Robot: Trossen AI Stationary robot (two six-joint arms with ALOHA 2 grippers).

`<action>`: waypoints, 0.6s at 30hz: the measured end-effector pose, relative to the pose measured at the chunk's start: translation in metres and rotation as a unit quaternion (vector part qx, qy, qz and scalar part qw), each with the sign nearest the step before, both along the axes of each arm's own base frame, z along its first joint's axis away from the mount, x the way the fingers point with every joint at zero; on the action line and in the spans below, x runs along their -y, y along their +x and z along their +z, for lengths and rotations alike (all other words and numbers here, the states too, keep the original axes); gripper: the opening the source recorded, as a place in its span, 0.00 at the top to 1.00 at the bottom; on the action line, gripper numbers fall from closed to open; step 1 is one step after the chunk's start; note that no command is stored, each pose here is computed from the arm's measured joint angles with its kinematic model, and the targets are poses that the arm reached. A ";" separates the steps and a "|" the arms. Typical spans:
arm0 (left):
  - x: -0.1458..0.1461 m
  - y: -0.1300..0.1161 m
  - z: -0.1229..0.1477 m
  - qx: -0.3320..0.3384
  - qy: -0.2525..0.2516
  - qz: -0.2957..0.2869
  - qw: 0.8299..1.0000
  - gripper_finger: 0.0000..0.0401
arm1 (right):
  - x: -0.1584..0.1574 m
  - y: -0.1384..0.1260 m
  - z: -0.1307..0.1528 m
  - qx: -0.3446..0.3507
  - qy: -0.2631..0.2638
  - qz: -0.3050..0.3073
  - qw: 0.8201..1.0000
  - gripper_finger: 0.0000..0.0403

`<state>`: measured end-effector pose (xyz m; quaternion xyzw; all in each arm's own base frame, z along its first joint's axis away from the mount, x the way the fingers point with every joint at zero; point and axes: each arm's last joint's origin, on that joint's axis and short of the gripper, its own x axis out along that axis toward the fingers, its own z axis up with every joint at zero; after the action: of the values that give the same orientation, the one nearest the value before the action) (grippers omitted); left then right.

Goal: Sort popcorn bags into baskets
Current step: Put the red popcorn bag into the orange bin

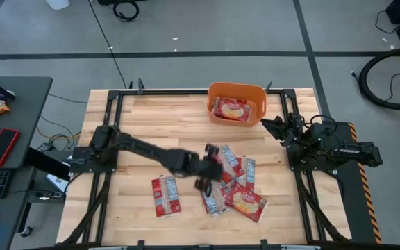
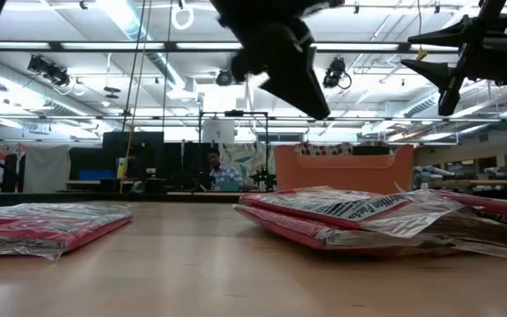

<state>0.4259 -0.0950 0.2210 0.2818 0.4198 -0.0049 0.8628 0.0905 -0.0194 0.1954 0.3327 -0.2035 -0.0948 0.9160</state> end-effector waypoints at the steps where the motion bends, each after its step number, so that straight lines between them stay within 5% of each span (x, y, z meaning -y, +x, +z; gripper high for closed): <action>1: 0.008 -0.003 -0.001 -0.008 0.002 -0.010 1.000 0.81 | 0.000 0.000 0.000 0.000 0.000 0.000 1.000 0.58; 11: 0.059 -0.026 -0.013 -0.050 -0.005 -0.026 0.998 0.64 | 0.000 0.000 0.000 0.000 0.000 0.000 1.000 0.58; 18: 0.079 -0.029 -0.040 -0.104 0.082 -0.133 0.982 0.56 | 0.000 0.000 0.000 -0.003 0.000 0.000 1.000 0.58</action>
<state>0.3971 -0.1744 0.1813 0.4031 0.4646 -0.1145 0.7801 0.0907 -0.0195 0.1949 0.3328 -0.2009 -0.0958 0.9164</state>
